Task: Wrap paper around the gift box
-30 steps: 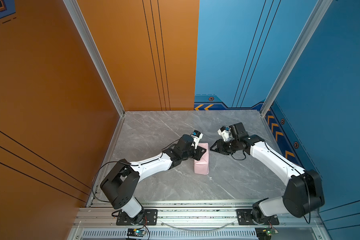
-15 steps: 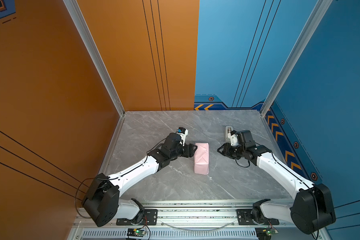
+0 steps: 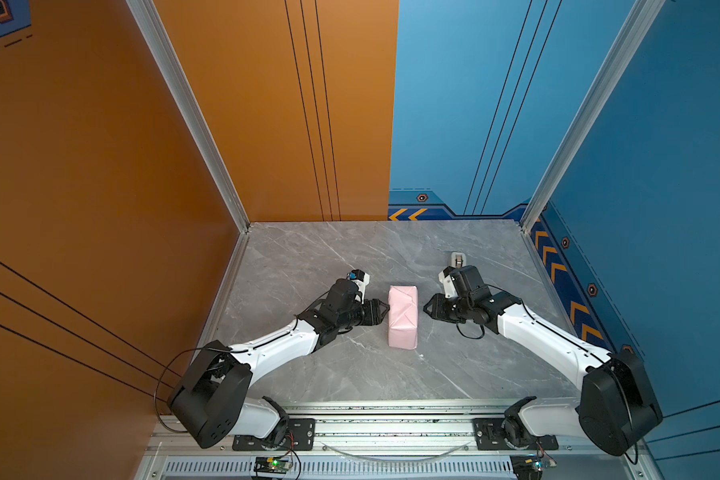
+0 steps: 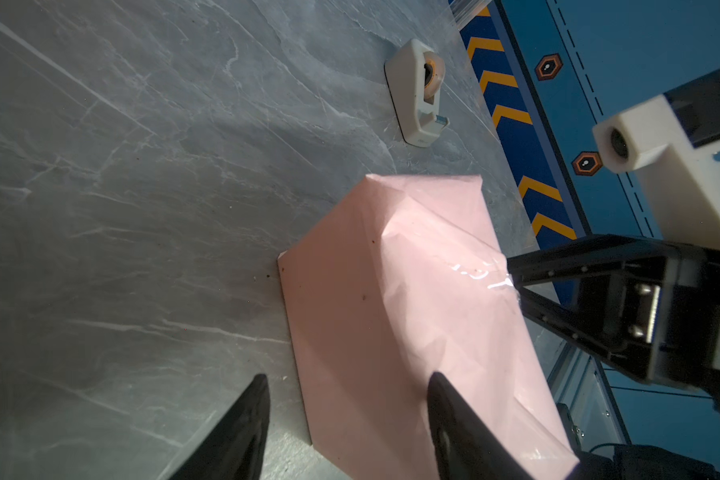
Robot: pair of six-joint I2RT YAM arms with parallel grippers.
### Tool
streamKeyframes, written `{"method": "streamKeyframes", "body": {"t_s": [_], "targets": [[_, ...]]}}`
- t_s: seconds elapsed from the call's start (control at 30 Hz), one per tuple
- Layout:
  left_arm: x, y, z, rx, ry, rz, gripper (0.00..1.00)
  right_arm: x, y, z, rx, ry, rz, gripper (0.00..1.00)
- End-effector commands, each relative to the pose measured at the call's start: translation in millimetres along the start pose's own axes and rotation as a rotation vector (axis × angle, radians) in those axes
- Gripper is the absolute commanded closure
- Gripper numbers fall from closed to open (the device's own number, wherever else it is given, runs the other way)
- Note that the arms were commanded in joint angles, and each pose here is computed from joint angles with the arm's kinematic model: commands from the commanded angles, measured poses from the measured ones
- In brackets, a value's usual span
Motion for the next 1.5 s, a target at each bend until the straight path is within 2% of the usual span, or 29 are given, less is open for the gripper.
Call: {"method": "streamKeyframes", "body": {"t_s": [0.0,0.17,0.47,0.57,0.7,0.8,0.93,1.07,1.17,1.23,1.3,1.33,1.37,1.4,1.47], "targets": [[1.4,3.9,-1.7,-0.036,-0.024,-0.01,0.46,6.9,3.2,9.1,0.013,-0.007,-0.039,0.66],[-4.2,4.4,11.0,-0.005,-0.037,-0.01,0.57,8.4,5.4,26.5,0.034,-0.046,-0.049,0.67],[-7.7,-7.6,37.0,0.088,-0.05,-0.006,0.58,12.8,9.8,65.2,0.069,-0.134,-0.069,0.68],[-8.5,-20.7,58.4,0.2,-0.047,-0.004,0.56,11.2,14.9,77.1,0.074,-0.159,-0.063,0.68],[-5.5,-55.4,91.8,0.383,-0.038,-0.029,0.5,8.7,30.9,89.7,0.084,-0.179,-0.033,0.68],[-2.4,-84.0,106.9,0.462,-0.046,-0.072,0.45,5.4,37.5,107.2,0.111,-0.213,-0.022,0.67],[8.6,-111.0,111.5,0.495,-0.018,-0.155,0.42,14.4,32.9,113.2,0.113,-0.228,-0.061,0.65],[31.0,-134.5,116.6,0.572,0.057,-0.269,0.37,32.9,17.1,93.1,0.057,-0.225,-0.15,0.63],[48.7,-152.0,124.8,0.673,0.145,-0.35,0.32,55.4,-0.6,47.6,-0.029,-0.187,-0.251,0.6],[63.6,-166.5,130.7,0.751,0.195,-0.44,0.28,69.7,-14.4,11.5,-0.096,-0.163,-0.325,0.55],[73.1,-177.5,138.6,0.816,0.261,-0.518,0.23,80.7,-28.2,-29.9,-0.168,-0.128,-0.4,0.41],[76.3,-181.9,141.3,0.841,0.289,-0.545,0.19,83.6,-35.3,-50.3,-0.208,-0.108,-0.432,0.3],[75.6,-185.0,147.5,0.877,0.313,-0.566,0.1,88.7,-45.2,-69.6,-0.24,-0.092,-0.478,0.02],[77.5,-189.0,153.0,0.906,0.326,-0.6,0.02,90.1,-53.8,-88.9,-0.276,-0.078,-0.514,0.0],[76.8,-191.6,165.1,0.939,0.351,-0.628,0.02,92.7,-71.8,-120.3,-0.353,-0.061,-0.577,0.0]]}}
Point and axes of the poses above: each gripper's point midway between its finger pads, its own y axis out along the fingers, its own z axis along the line the jaws close on, x = y × z, the point moved 1 cm from there along -y, back along the fingers, and after that the axes turned 2 degrees about -y, right-handed, at the moved point
